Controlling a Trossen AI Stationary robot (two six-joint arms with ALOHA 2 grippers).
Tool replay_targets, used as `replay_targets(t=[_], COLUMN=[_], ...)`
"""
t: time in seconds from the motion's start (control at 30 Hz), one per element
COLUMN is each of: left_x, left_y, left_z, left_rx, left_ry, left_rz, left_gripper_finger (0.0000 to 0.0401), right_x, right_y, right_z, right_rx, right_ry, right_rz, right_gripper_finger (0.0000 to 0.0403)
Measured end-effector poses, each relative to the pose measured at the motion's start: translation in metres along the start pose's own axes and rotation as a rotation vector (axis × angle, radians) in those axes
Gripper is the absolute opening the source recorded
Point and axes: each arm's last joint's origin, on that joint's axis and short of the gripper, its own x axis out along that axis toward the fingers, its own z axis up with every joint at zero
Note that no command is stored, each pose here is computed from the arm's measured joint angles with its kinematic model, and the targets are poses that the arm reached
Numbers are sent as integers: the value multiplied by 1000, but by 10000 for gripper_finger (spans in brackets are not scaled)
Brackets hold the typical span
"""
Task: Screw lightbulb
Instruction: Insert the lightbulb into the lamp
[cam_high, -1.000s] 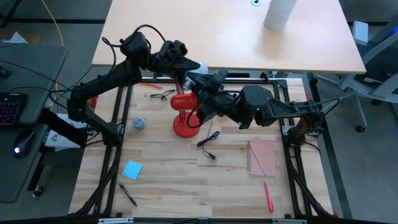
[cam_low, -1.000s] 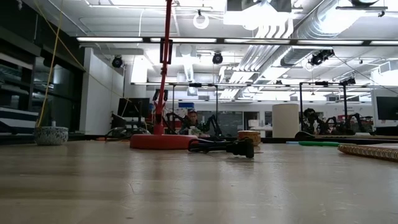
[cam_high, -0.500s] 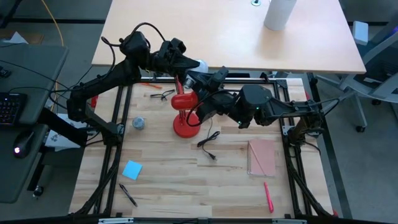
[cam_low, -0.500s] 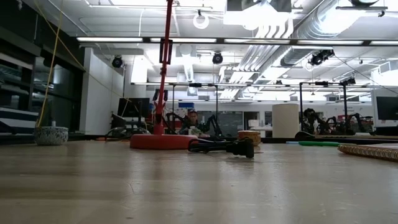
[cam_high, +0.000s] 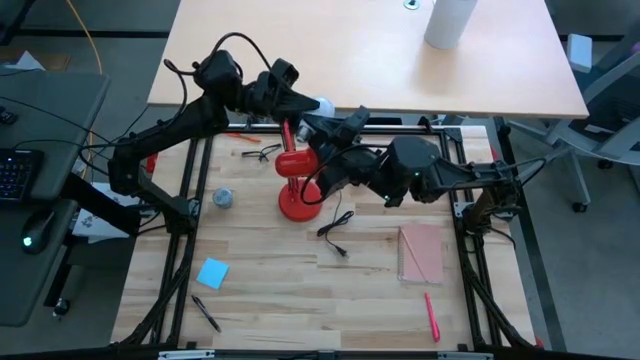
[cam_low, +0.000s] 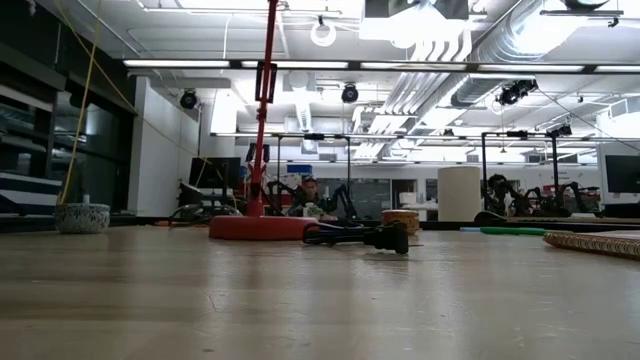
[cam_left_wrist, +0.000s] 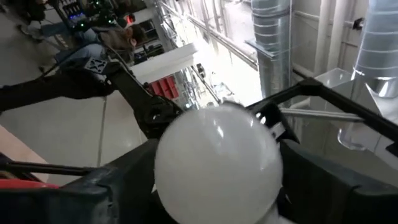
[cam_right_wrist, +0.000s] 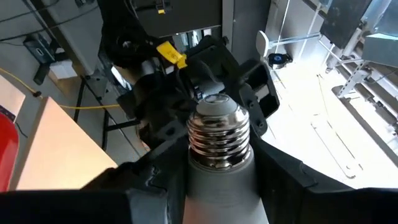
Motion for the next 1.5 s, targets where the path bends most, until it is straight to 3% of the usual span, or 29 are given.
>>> replay_targets(t=[0.1, 0.37, 0.47, 0.53, 0.7, 0.87, 1.0, 1.17, 1.27, 1.5], left_x=[-3, -39, -48, -50, -50, -47, -45, -46, -48, -46], left_y=[-1, -19, -24, -29, -49, -46, -40, -46, -49, -44], left_z=[4, 36, 38, 34, 13, -21, -47, -54, -53, -51], left_rx=[-16, 212, 327, 402, 610, 761, 907, 1064, 1073, 977], left_ry=[-15, -125, -98, -62, 35, 63, -41, -246, -273, -263], left_rz=[-11, -86, -80, -85, -157, -149, -74, -10, -12, -8], left_gripper_finger=[330, 339, 340, 340, 340, 340, 340, 340, 340, 340], right_x=[0, -4, -11, -18, -25, -9, 6, 16, 16, 14], right_y=[0, -7, -25, -41, -78, -82, -70, -59, -59, -63], right_z=[0, 3, -2, -11, -40, -53, -53, -49, -49, -50], right_rx=[-2, 113, 361, 605, 1143, 1410, 1502, 1533, 1541, 1522], right_ry=[-1, -2, -39, -113, -481, -712, -711, -720, -728, -732], right_rz=[2, -54, -108, -120, -35, 68, 106, 104, 95, 75], right_gripper_finger=[147, 145, 144, 144, 143, 143, 143, 143, 143, 143])
